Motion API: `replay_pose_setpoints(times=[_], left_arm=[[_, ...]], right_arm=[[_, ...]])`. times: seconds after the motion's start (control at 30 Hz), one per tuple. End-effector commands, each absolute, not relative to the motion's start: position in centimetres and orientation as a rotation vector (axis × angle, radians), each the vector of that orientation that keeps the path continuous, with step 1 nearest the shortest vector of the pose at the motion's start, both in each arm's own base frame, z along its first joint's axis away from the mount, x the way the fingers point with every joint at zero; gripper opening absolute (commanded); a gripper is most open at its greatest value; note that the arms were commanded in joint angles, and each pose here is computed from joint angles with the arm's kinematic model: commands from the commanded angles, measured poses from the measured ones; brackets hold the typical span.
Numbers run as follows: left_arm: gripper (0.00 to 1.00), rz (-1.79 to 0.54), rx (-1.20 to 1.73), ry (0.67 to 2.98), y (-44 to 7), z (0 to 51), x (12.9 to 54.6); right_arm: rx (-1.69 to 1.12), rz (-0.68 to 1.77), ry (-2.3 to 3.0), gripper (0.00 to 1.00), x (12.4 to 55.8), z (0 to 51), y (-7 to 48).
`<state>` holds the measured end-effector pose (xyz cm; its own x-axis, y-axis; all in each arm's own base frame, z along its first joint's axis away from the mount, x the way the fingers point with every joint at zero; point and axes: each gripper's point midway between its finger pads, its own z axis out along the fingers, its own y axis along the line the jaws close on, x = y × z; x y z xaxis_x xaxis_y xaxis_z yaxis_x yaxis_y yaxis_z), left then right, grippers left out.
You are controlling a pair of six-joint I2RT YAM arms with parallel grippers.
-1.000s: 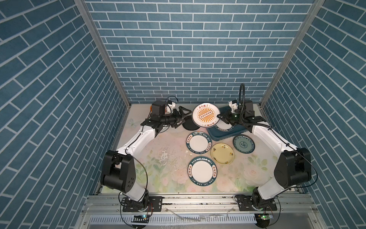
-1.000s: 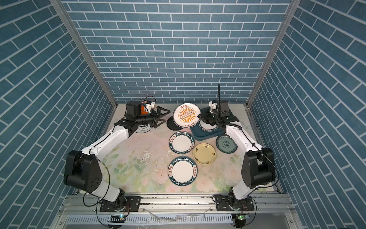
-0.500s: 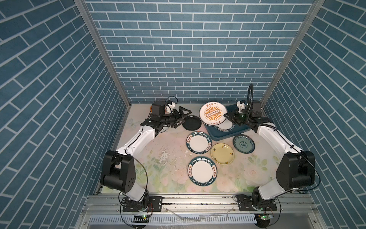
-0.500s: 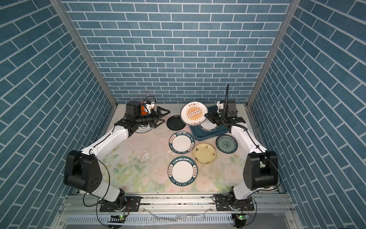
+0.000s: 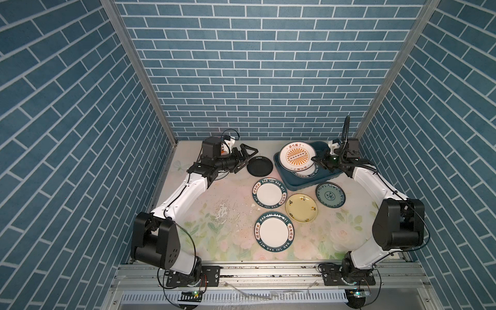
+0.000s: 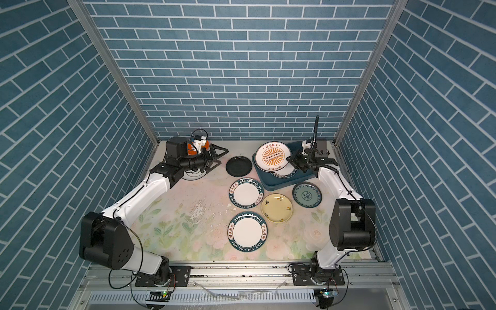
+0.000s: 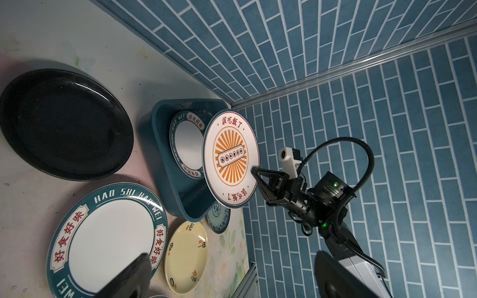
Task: Place the plates into the plastic bin on the countertop
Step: 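Lower the sunburst plate into the bin with the right gripper while the left withdraws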
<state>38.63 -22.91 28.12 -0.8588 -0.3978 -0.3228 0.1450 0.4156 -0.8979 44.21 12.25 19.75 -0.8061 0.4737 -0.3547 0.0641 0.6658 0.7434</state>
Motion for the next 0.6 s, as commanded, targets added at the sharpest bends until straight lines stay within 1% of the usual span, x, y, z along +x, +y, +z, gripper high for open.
replay_pose_setpoints(times=[0.0, 0.57], left_arm=[[1.0, -1.421, -0.208, 2.164, -22.5, 28.2, 38.0], [1.0, -1.316, -0.285, 2.142, -20.2, 28.3, 35.5]], right_arm=[[0.378, 1.018, 2.319, 0.0, 45.4, 20.2, 11.7], [0.489, 1.024, 2.388, 0.0, 48.7, 14.5, 9.9]])
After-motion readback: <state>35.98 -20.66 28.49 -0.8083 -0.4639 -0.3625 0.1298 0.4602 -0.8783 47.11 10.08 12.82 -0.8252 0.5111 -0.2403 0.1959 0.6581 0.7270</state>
